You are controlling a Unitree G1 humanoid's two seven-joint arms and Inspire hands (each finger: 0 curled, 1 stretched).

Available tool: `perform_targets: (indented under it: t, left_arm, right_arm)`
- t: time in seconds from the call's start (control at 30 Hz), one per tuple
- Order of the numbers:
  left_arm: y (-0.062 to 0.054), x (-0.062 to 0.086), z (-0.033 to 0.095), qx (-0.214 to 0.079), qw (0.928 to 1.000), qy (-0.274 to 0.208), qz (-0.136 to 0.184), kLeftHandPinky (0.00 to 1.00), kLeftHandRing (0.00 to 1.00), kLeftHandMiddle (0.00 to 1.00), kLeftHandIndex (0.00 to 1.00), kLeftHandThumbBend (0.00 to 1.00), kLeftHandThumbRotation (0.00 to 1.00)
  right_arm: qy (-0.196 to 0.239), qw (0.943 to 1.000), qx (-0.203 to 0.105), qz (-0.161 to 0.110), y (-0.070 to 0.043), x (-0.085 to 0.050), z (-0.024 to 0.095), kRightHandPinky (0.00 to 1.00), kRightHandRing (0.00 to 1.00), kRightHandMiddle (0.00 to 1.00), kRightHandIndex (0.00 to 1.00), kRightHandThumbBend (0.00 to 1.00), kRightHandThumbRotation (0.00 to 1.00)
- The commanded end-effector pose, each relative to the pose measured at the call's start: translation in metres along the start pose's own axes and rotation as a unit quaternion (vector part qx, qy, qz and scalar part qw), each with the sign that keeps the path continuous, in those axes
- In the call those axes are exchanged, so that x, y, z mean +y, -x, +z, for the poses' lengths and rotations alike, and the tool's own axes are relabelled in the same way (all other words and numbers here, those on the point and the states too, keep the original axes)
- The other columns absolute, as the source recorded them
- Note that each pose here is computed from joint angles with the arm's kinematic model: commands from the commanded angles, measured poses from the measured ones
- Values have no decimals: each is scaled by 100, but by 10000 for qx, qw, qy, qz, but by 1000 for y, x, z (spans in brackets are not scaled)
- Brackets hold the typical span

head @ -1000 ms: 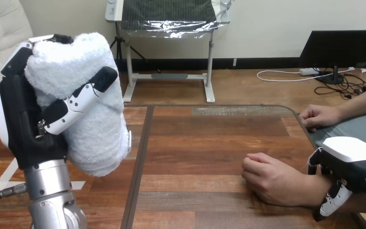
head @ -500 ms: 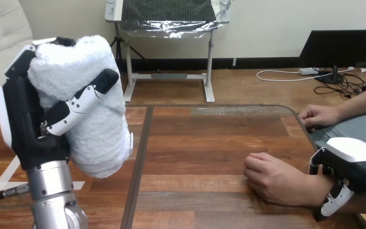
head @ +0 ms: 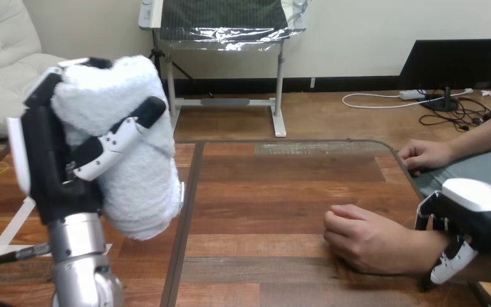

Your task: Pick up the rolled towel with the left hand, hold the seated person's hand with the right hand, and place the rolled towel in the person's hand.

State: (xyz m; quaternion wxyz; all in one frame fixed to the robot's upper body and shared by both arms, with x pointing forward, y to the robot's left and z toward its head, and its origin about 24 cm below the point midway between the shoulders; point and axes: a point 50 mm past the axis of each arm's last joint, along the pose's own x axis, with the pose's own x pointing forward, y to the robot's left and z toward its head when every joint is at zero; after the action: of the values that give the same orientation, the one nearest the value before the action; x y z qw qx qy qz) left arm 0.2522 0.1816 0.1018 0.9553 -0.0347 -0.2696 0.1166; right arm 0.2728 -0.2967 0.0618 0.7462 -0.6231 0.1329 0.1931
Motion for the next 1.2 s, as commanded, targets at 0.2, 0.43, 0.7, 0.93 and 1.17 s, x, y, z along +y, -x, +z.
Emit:
perform_targets:
  t: [0.2,0.43,0.7,0.93,1.17]
  left_arm:
    - [-29,-19,4,-462,9981,223,-341,25,30,37,40,61,0]
    - [-34,-25,-1,-367,9982,255,-412,26,31,37,39,60,0]
    - [-40,-32,-8,-254,9978,326,-524,25,30,37,39,57,0]
    - [-45,-38,-13,-203,9978,328,-537,26,30,37,39,58,0]
    - [-49,-50,-16,-140,9977,406,-534,26,31,36,39,61,0]
  right_arm:
    - [-58,9965,-384,-742,4,-37,12,22,29,38,45,95,0]
    - [-92,9956,-433,-827,6,-45,16,24,31,39,45,95,0]
    - [-124,9941,-516,-943,8,-53,23,24,31,39,46,95,0]
    - [-107,9921,-691,-1043,9,-56,28,26,33,40,46,96,0]
    - [-152,9905,-827,-1085,9,-58,33,28,34,41,45,96,0]
